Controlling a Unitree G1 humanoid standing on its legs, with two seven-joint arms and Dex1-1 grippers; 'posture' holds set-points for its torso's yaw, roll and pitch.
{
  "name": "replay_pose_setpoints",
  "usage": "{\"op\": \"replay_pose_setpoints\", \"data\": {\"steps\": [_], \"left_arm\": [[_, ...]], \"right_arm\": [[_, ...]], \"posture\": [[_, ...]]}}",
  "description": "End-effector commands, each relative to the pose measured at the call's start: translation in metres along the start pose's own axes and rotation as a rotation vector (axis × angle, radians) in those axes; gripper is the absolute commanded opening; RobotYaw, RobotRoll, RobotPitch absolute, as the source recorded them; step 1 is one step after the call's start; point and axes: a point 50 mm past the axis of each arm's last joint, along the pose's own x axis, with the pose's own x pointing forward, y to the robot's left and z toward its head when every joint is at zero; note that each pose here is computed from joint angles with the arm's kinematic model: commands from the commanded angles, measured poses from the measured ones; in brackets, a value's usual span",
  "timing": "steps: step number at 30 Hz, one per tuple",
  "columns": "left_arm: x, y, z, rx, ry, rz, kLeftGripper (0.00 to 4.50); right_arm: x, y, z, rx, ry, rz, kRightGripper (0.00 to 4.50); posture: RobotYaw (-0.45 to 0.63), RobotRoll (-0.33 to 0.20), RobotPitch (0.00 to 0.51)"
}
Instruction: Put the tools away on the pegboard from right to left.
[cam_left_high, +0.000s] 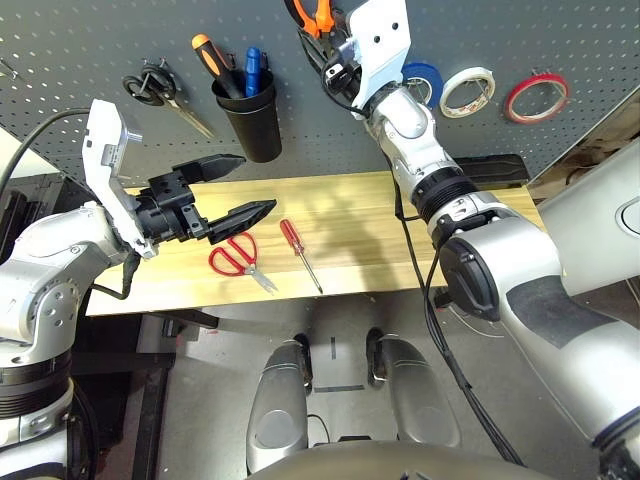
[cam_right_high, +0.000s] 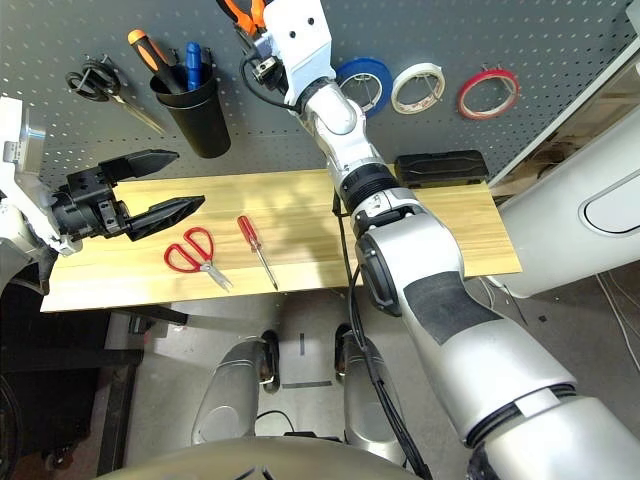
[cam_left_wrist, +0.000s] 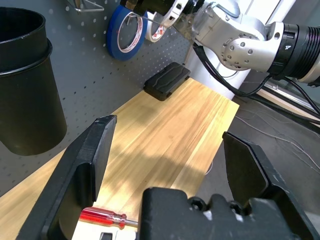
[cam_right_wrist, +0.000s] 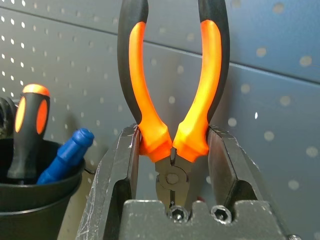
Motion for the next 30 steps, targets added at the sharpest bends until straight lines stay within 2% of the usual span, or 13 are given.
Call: {"op": "replay_pose_setpoints", "data": {"steps": [1,18,30], "left_arm": [[0.001,-0.005,0.0,0.004,0.004,-0.023,4.5],[0.002,-0.005,-0.002,-0.009,0.007,-0.032,4.5],[0.004,-0.005,-0.004,-0.01,0.005,-0.035,4.5]], "right_arm": [[0.007,0.0,0.017,-0.003,-0.088,0.02,2.09],[0.011,-0.004,0.029,0.058,-0.138,0.05,2.09],[0.002,0.002,0.015,0.075,-0.1,0.052,2.09]], "posture": [[0.11,0.0,0.251],[0.1,0.0,0.252],[0.1,0.0,0.256]]}}
